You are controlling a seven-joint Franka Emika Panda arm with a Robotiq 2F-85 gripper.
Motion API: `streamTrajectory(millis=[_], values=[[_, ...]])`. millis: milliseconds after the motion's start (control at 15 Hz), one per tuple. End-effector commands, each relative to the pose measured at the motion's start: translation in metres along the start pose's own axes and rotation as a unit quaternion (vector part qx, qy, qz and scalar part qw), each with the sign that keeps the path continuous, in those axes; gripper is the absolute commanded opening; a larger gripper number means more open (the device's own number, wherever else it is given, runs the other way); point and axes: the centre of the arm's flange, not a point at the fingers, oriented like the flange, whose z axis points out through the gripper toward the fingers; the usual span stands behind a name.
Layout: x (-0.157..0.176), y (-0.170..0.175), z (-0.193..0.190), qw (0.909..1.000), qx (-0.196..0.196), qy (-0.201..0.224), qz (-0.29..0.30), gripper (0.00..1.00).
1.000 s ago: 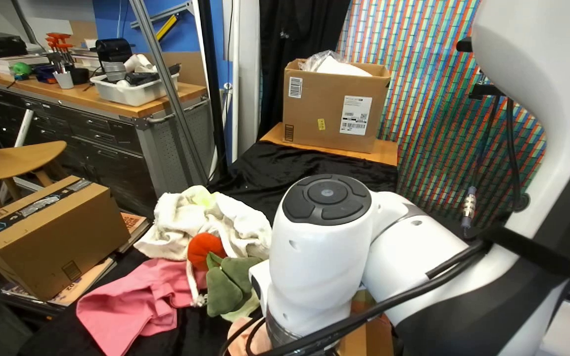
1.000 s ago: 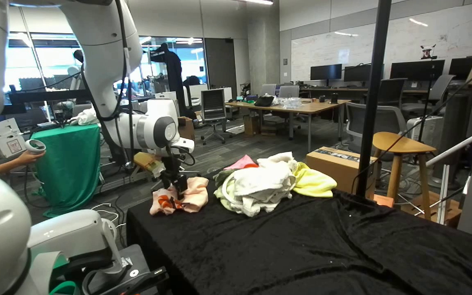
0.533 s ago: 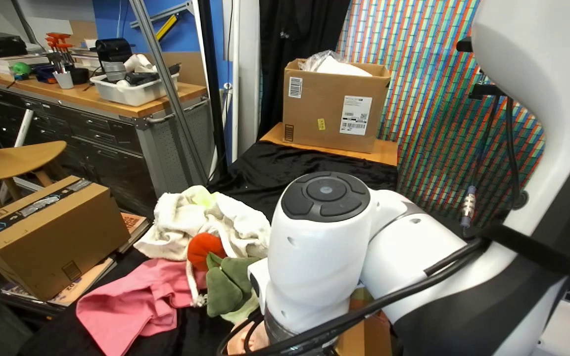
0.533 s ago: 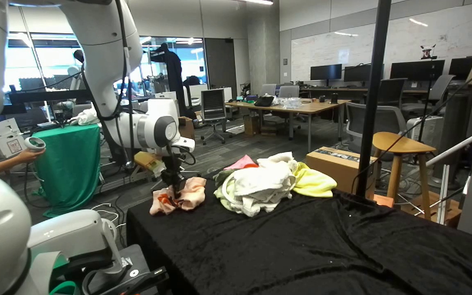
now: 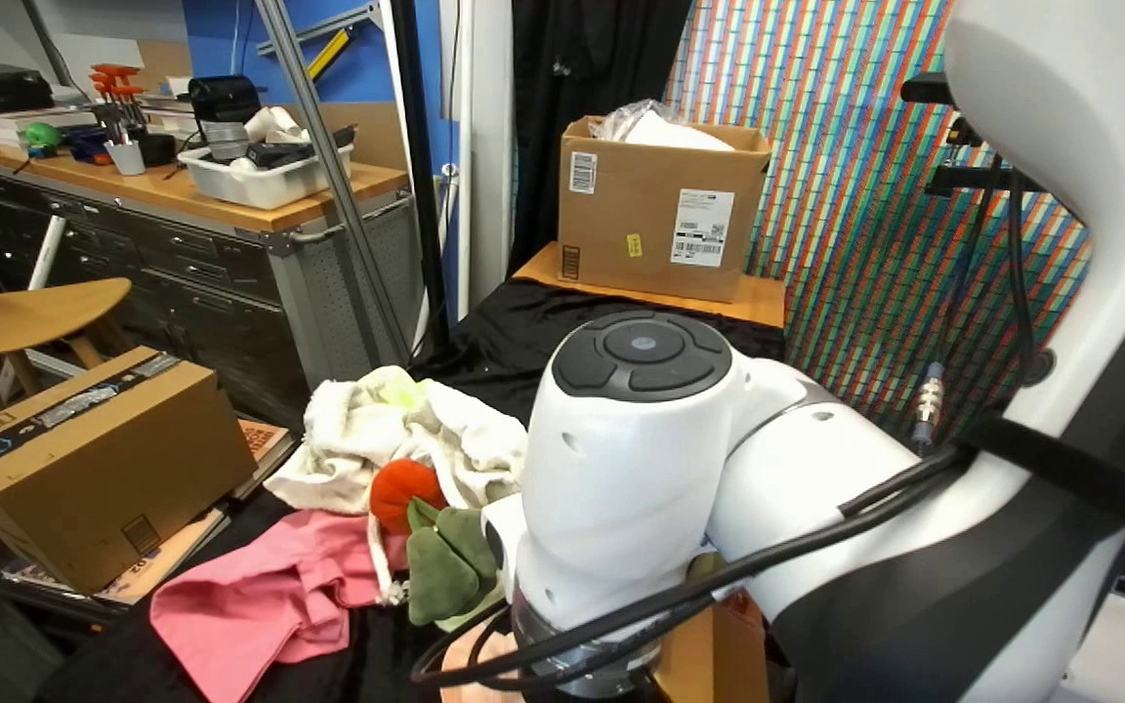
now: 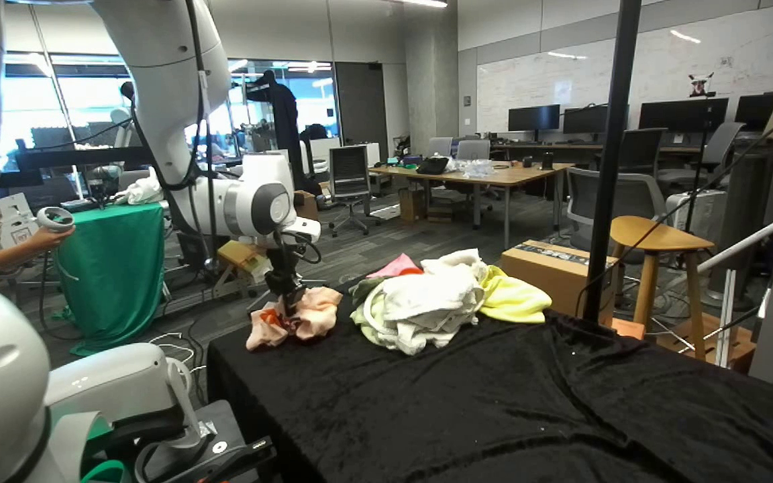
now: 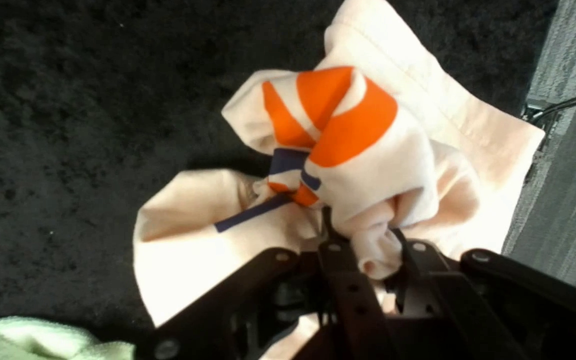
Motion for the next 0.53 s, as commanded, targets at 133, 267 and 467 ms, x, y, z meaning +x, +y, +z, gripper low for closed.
streamTrajectory(millis=[133, 267, 467], values=[[0.013, 0.01, -0.054, 0.999, 0.033, 0.028, 0.014, 0.08], [0.021, 0.018, -0.071, 0.998, 0.045, 0.039, 0.023, 0.08], [0.038, 0.036, -0.099, 0.996, 0.065, 0.054, 0.029, 0.08]])
